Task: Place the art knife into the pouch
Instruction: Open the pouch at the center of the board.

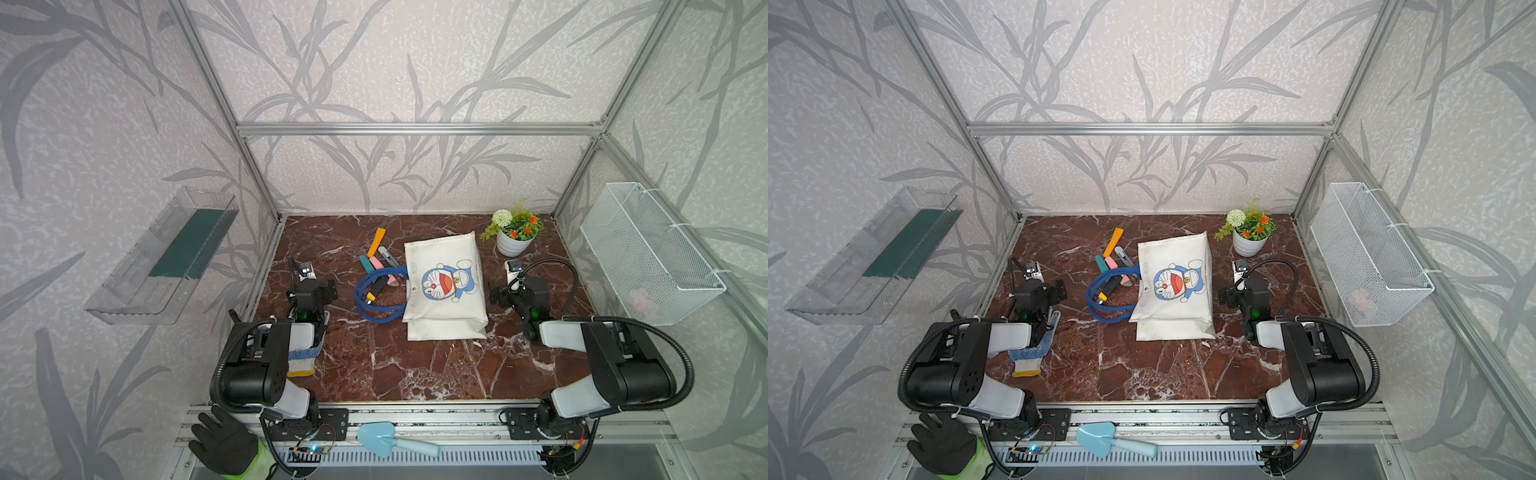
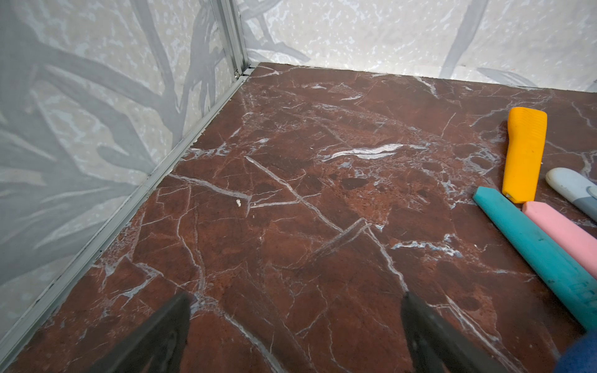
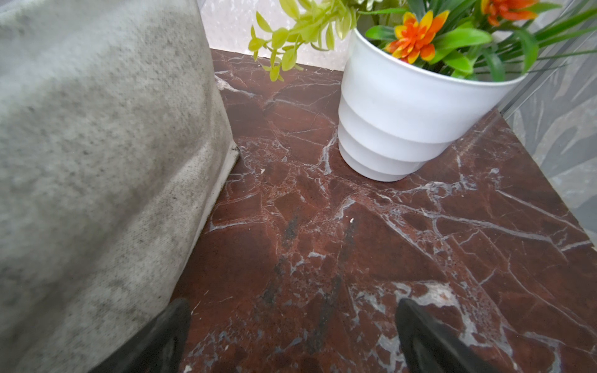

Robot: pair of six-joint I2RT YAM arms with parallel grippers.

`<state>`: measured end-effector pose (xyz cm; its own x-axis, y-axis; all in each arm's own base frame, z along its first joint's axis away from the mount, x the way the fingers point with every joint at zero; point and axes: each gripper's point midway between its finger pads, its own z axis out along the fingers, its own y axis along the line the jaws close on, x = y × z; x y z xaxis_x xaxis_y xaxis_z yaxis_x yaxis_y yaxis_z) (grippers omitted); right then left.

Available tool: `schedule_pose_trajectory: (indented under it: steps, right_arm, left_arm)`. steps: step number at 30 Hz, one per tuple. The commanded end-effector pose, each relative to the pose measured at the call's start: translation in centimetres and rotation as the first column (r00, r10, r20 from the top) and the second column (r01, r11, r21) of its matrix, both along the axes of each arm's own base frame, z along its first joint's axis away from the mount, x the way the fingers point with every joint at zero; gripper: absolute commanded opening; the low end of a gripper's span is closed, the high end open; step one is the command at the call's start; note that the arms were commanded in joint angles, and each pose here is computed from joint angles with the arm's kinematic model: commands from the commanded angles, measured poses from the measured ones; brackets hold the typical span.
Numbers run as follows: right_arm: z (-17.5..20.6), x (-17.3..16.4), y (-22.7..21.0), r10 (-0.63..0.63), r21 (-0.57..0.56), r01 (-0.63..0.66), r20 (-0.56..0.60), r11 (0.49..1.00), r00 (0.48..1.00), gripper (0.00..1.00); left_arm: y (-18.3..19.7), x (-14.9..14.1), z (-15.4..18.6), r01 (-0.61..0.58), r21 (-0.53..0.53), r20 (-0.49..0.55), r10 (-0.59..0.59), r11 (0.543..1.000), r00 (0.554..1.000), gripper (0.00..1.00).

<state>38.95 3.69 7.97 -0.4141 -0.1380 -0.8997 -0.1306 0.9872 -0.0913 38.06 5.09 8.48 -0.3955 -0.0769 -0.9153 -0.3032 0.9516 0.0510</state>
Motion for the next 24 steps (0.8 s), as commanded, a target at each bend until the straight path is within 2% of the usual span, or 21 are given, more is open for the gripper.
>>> schedule_pose_trajectory:
  steps: [1, 3, 5, 8, 11, 13, 15, 17, 18, 22, 24]
  right_arm:
    - [2.5, 0.8, -0.6, -0.05, 0.006, 0.05, 0.03, 0.999, 0.998, 0.99]
    - [3.6, 0.7, -1.1, -0.083, -0.001, 0.083, 0.002, 0.997, 0.997, 0.99]
    - [4.1, 0.5, -1.2, -0.094, -0.006, 0.094, 0.006, 0.996, 0.996, 0.99]
    - [5.1, 0.1, -1.4, -0.137, -0.007, 0.137, -0.018, 0.991, 0.99, 0.99]
    - [7.0, -0.5, -0.3, -0.122, 0.074, 0.124, -0.034, 0.99, 0.992, 0.99]
    - [8.0, -1.1, 0.5, -0.123, 0.036, 0.124, -0.046, 0.992, 0.991, 0.99]
    - [9.1, -1.9, 2.1, -0.107, -0.1, 0.1, -0.074, 0.99, 0.991, 0.99]
    - [10.0, -2.9, 4.6, -0.068, -0.201, 0.044, -0.111, 0.979, 0.992, 0.99]
    - [10.1, -3.5, 5.9, -0.036, -0.216, 0.005, -0.141, 0.976, 0.989, 0.99]
    - [10.6, -7.0, 11.8, 0.123, -0.199, -0.174, -0.246, 0.964, 0.961, 0.99]
    - [10.3, -9.2, 15.1, 0.219, -0.17, -0.279, -0.302, 0.945, 0.928, 0.98]
  left_arm:
    - [-0.1, 0.2, 3.2, -0.013, 0.03, 0.013, 0.012, 0.999, 1.0, 0.99]
    - [0.2, -0.1, 3.9, -0.063, -0.018, -0.049, 0.063, 0.998, 0.997, 0.99]
    - [-0.6, -0.1, 4.1, -0.046, -0.068, -0.076, 0.041, 0.997, 0.996, 0.99]
    - [-2.0, -0.3, 5.0, -0.024, -0.009, -0.093, 0.023, 1.0, 0.995, 0.99]
    - [-3.0, -0.8, 6.5, -0.023, -0.007, -0.107, 0.022, 1.0, 0.994, 0.99]
    - [-3.3, -1.6, 7.7, -0.049, -0.018, -0.103, 0.047, 0.999, 0.994, 0.99]
    - [-3.9, -2.9, 8.5, -0.059, -0.058, -0.098, 0.053, 0.997, 0.994, 0.99]
    - [-4.1, -4.3, 8.8, -0.071, -0.112, -0.094, 0.06, 0.991, 0.994, 0.99]
    - [-4.3, -5.1, 8.8, -0.073, -0.151, -0.093, 0.059, 0.986, 0.994, 0.99]
    - [-4.4, -8.0, 8.5, -0.078, -0.246, -0.089, 0.057, 0.966, 0.994, 0.99]
    - [-4.2, -9.6, 8.3, -0.089, -0.28, -0.086, 0.067, 0.956, 0.994, 0.99]
